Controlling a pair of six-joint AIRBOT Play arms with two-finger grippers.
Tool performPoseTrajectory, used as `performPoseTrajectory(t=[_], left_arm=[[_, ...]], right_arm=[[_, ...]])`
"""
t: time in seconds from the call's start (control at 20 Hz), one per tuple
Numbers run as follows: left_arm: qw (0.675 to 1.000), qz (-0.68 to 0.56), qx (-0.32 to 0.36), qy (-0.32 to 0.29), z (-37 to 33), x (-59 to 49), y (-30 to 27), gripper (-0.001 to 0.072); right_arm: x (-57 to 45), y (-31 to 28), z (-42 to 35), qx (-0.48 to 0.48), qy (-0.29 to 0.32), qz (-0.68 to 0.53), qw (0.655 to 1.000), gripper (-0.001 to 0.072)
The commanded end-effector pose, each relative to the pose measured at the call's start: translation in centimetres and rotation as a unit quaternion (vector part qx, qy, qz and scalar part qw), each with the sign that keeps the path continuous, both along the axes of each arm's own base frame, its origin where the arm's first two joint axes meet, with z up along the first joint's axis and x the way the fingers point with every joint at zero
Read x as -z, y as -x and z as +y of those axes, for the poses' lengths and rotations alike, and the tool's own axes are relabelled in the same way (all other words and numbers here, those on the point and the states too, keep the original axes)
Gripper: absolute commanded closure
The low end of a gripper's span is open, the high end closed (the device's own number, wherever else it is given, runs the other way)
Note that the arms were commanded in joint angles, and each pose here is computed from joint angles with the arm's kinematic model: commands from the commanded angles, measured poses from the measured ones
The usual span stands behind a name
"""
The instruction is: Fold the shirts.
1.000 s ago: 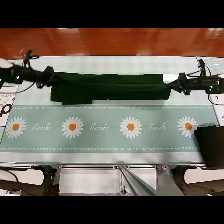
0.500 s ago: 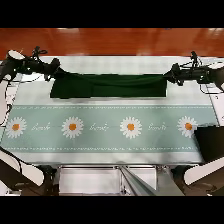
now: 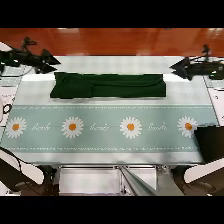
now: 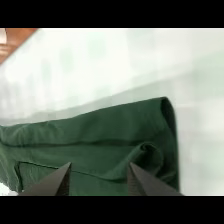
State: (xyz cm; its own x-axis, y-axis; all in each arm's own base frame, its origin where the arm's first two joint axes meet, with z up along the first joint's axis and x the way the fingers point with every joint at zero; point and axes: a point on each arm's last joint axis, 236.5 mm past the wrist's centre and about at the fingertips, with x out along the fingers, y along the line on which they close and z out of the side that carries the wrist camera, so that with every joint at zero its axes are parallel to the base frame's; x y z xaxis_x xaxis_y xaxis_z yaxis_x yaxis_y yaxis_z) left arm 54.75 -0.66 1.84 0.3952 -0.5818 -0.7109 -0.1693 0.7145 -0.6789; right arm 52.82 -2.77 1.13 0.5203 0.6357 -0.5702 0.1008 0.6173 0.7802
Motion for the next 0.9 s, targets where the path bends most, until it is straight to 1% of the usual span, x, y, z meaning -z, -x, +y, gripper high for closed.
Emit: performPoseTrajectory(t=[0.0, 0.05, 0.1, 0.2, 0.3, 0.45, 0.6, 0.7, 0.85], left_arm=[[0.998, -0.007, 0.017, -0.064, 4.7, -3.7, 3.0, 0.0201], [0.995, -0.007, 0.017, -0.1, 5.9, -3.9, 4.1, 0.0202], [0.992, -0.019, 0.031, -0.119, 5.9, -4.2, 5.1, 0.0201], [0.991, -0.06, 0.039, -0.113, 3.8, -5.5, 6.9, 0.0201], [0.989, -0.097, 0.026, -0.108, 1.5, -6.1, 8.6, 0.0201], [0.988, -0.1, 0.008, -0.113, -0.2, -4.7, 11.2, 0.0202], [0.991, -0.083, 0.019, -0.107, -1.8, -2.9, 12.7, 0.0201], [0.992, -0.086, 0.021, -0.089, -3.3, -2.9, 12.5, 0.0202], [0.99, -0.102, 0.028, -0.089, -4.8, -3.2, 11.9, 0.0202]], right_arm=[[-2.2, 4.1, -6.0, 0.016, 0.045, 0.023, 0.999, 0.0302], [-1.0, 5.5, -7.3, 0.032, 0.063, 0.046, 0.996, 0.0302], [0.9, 6.8, -7.9, 0.051, 0.071, 0.072, 0.994, 0.0302], [5.3, 8.7, -8.0, 0.108, 0.054, 0.13, 0.984, 0.0302], [8.1, 9.0, -6.4, 0.138, 0.02, 0.139, 0.98, 0.0302], [9.0, 7.5, -2.5, 0.115, -0.016, 0.119, 0.986, 0.0302], [9.4, 5.7, 0.8, 0.089, -0.055, 0.116, 0.988, 0.0302], [9.7, 4.7, 2.4, 0.068, -0.065, 0.126, 0.988, 0.0302], [10.0, 3.4, 4.5, 0.052, -0.069, 0.132, 0.987, 0.0302]])
